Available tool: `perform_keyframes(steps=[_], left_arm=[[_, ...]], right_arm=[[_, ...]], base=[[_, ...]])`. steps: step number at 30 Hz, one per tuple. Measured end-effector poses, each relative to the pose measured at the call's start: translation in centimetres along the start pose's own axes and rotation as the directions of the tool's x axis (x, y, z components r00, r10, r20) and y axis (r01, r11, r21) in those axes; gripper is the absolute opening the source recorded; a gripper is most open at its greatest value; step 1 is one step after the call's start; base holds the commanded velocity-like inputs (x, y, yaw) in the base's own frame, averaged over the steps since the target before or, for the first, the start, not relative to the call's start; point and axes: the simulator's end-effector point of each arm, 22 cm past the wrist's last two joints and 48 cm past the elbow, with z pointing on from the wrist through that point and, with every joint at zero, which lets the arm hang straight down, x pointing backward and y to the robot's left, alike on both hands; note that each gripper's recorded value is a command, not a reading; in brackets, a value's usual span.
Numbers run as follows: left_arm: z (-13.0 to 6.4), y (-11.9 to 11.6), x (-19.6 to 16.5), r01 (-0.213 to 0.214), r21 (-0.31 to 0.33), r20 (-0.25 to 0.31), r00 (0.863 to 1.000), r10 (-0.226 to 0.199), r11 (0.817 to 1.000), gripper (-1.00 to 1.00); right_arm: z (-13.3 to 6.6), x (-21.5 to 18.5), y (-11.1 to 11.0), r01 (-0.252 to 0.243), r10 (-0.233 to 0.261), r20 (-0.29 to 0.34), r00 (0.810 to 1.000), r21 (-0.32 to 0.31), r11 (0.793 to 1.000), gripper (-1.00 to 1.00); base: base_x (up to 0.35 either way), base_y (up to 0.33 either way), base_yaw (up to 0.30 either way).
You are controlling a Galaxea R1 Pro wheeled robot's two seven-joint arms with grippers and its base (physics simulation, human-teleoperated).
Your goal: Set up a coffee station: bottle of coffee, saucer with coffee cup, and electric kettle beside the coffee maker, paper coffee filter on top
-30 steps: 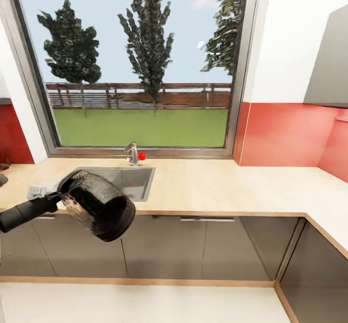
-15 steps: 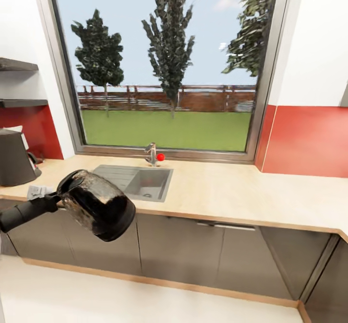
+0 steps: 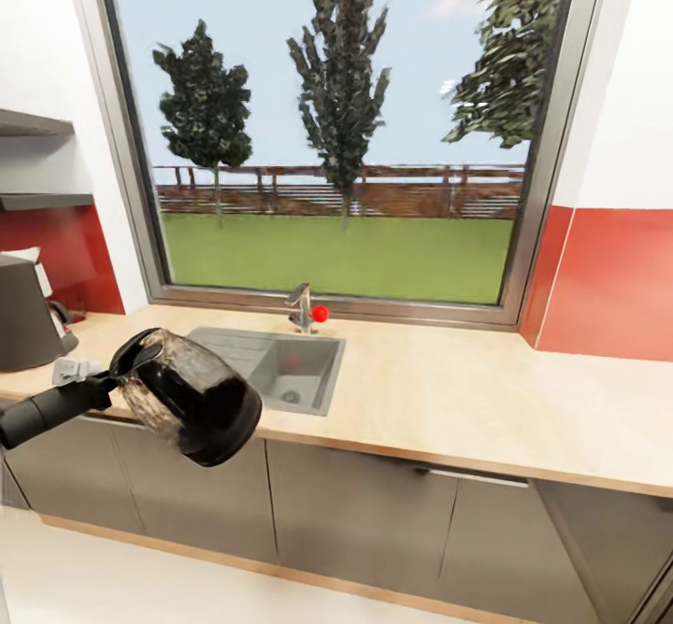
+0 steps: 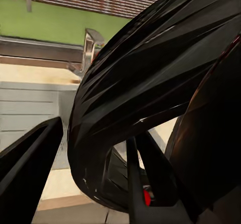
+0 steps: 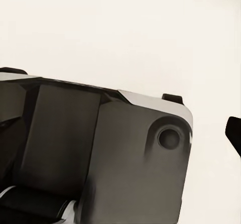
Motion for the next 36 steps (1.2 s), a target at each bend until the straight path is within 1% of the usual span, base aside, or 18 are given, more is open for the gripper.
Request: perform_keyframes(steps=[5, 12, 36], left_arm=[[-0.02, 0.09, 0.03, -0.001, -0.003, -0.002, 1.000, 0.001, 1.000, -1.00], [0.01, 0.09, 0.04, -0.002, -0.003, -0.002, 1.000, 0.002, 1.000, -1.00], [0.00, 0.08, 0.03, -0.002, -0.003, -0.002, 1.000, 0.002, 1.000, -1.00]], right_arm=[[-0.01, 0.02, -0.14, -0.004, 0.004, 0.000, 1.000, 0.001, 1.000, 1.00], [-0.01, 0.02, -0.18, -0.004, 0.004, -0.001, 1.000, 0.001, 1.000, 1.00], [0.00, 0.04, -0.08, -0.003, 0.003, -0.002, 1.000, 0.000, 1.000, 1.00]], base=[[0.272, 0.182, 0.000], [0.180, 0.258, 0.026], [0.117, 0.294, 0.259]])
